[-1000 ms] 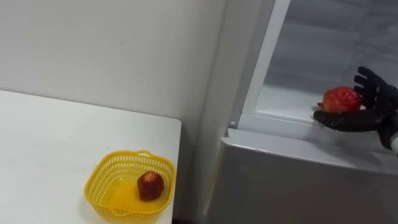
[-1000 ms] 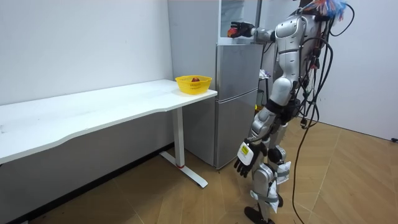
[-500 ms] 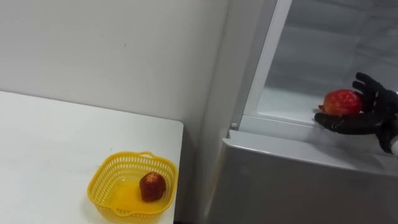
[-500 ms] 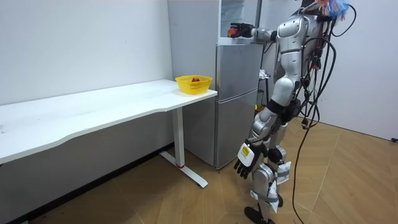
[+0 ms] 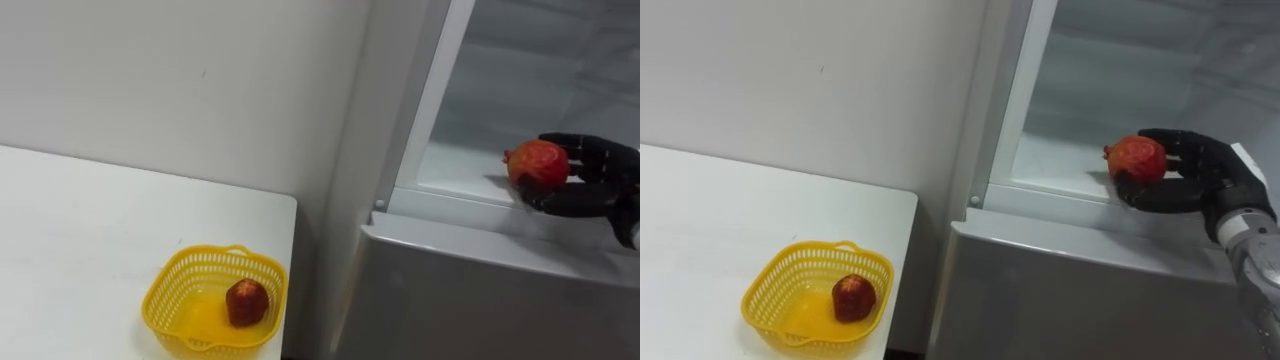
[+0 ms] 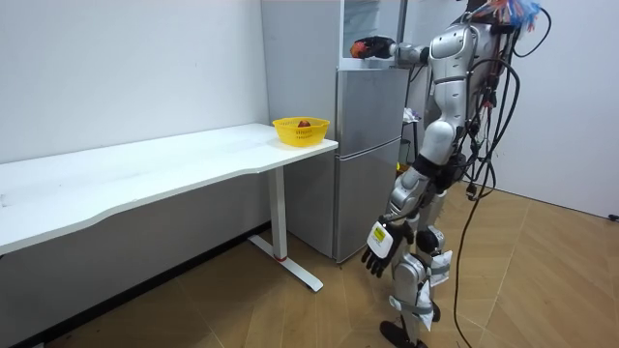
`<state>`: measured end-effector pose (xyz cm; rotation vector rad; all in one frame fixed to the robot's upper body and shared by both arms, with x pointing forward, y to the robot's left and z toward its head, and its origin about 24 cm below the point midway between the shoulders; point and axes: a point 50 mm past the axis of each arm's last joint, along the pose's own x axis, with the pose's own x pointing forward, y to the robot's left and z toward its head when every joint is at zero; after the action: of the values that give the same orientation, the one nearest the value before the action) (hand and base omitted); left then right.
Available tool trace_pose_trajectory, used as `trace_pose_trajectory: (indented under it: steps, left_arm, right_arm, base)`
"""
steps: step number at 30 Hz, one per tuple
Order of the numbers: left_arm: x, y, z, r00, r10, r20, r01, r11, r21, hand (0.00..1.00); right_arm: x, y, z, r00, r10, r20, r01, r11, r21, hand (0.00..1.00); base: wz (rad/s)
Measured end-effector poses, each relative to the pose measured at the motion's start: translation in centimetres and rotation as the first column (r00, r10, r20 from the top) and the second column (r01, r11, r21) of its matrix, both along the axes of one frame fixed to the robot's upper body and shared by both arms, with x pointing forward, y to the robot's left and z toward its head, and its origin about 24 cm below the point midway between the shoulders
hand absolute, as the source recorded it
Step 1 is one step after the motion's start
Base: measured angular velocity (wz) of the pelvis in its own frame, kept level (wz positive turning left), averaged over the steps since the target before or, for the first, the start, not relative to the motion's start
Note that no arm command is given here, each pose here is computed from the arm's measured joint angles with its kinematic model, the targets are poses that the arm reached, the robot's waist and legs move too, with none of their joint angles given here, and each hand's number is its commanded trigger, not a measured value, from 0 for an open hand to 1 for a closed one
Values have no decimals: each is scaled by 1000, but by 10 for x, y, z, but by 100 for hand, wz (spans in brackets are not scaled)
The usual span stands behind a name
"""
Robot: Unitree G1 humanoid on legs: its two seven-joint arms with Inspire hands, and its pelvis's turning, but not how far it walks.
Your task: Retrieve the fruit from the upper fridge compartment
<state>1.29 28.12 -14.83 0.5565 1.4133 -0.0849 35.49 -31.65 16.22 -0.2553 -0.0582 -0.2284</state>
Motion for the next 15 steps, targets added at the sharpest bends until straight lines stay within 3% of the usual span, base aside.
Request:
trace_pose_trajectory:
  steps: [15]
  left_arm:
    - [3,1,0,1000,-1,8,1,1000,6,0]
  right_arm:
    - [1,1,4,1000,-10,22,10,1000,4,100]
  base:
    - [0]
